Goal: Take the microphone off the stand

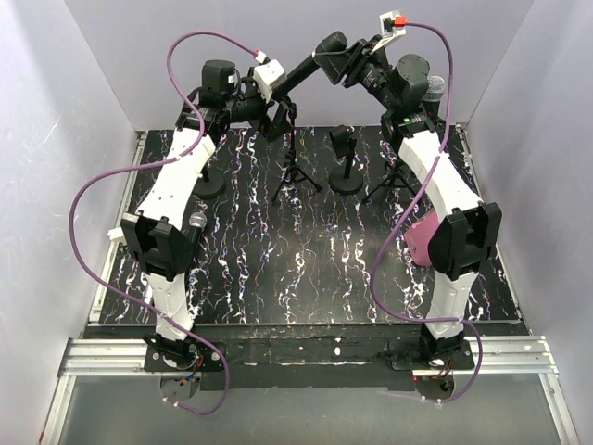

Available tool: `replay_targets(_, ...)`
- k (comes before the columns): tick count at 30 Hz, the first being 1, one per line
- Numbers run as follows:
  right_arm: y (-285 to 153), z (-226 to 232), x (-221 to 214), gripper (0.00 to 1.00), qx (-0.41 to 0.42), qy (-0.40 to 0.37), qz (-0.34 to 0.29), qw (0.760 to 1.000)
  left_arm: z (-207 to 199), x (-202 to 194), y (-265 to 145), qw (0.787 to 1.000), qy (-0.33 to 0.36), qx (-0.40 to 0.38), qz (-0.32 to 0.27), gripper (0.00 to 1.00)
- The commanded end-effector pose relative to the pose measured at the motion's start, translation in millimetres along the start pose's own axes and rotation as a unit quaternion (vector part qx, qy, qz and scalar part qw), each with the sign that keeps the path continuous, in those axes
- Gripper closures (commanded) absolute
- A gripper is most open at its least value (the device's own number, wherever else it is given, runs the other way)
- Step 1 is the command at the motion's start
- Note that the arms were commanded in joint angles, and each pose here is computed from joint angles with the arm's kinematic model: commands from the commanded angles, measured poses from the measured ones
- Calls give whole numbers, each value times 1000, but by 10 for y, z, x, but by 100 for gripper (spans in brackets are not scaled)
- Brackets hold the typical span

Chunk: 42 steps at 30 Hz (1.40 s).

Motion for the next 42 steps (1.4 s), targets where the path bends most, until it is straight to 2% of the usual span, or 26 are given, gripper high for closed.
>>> replay_targets(1,27,230,247,67,51,-43,-31,997,75,225,-202,995,-36,98,-4,11)
replay_targets(3,44,256,249,73,47,-50,-28,997,91,381,-365,987,-64,144,-14,7)
replay_targets(7,29,339,214,91,55,-69,-13,996,6,428,-517,991,-12,129,-36,6)
replay_targets(9,0,376,176,99,60,-72,-1,996,62,361,-479,993,-12,105,-48,6)
replay_targets(13,-63,397,57,99,76,-70,36,994,230,295,-245,992,-26,86,-85,11)
replay_targets(17,-51,426,16,99,81,-77,46,993,288,283,-11,992,-45,46,-111,16)
replay_targets(32,-89,727,307,99,111,-124,30,986,363,-221,378,994,-41,61,-76,22)
replay_targets(42,-269,690,552,99,92,-144,41,985,353,-408,546,992,-85,61,-69,30)
Point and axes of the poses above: each gripper's point midway between its finger pads, its own y axis out along the fingers, its own z axis along the line the jaws close on, x = y × z, the point moved 9 cm from there along -y, back along the fingers, and after that the axes turned 10 degrees about y, right-handed, at the moved point
